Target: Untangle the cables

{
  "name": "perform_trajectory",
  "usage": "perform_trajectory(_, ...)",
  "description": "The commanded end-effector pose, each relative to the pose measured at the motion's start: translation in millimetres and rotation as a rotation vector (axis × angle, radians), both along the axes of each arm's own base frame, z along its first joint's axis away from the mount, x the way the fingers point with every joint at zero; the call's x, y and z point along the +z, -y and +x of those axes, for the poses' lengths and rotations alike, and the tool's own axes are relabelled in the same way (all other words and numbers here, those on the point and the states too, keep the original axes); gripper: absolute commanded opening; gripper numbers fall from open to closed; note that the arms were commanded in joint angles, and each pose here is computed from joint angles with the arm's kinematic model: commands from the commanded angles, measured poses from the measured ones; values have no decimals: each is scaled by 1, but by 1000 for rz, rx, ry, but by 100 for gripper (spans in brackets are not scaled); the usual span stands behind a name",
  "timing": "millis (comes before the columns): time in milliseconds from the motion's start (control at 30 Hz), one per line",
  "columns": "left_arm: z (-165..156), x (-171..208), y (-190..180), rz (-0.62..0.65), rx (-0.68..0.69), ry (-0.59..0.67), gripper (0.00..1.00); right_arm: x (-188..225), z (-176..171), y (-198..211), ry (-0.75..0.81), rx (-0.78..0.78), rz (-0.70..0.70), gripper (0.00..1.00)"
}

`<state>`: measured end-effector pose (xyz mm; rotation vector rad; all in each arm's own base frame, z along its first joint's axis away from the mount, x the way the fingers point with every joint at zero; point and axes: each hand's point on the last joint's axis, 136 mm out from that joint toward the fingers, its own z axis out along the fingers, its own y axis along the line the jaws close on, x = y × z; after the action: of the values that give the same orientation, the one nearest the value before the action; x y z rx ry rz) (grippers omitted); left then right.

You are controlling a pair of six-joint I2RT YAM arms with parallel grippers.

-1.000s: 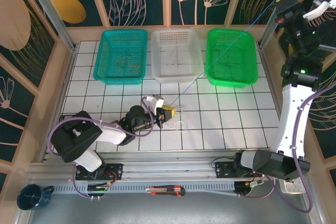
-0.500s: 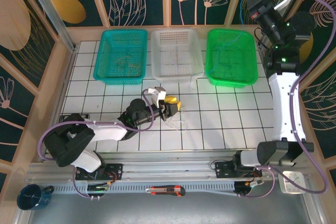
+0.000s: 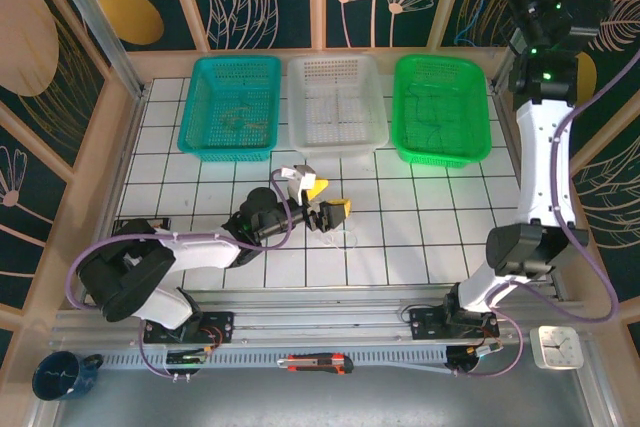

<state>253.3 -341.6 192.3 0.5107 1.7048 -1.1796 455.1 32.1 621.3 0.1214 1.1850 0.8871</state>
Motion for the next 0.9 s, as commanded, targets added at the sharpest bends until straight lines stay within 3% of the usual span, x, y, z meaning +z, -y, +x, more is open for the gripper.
perform_trajectory(0,6,24,-1,-40,20,41,99,-43,35,16,-79,-82,-6,0)
perform_trajectory(433,8,30,2,-60,17,45,99,-197,68,3,-347,-141,9,0)
perform_trajectory(600,8,29,-1,-68,28,36,99,-236,80,1,-433,-237,-35,0)
perform_trajectory(867,10,32,-11,-86,80,13,99,-336,114,21,-632,-413,-78,0)
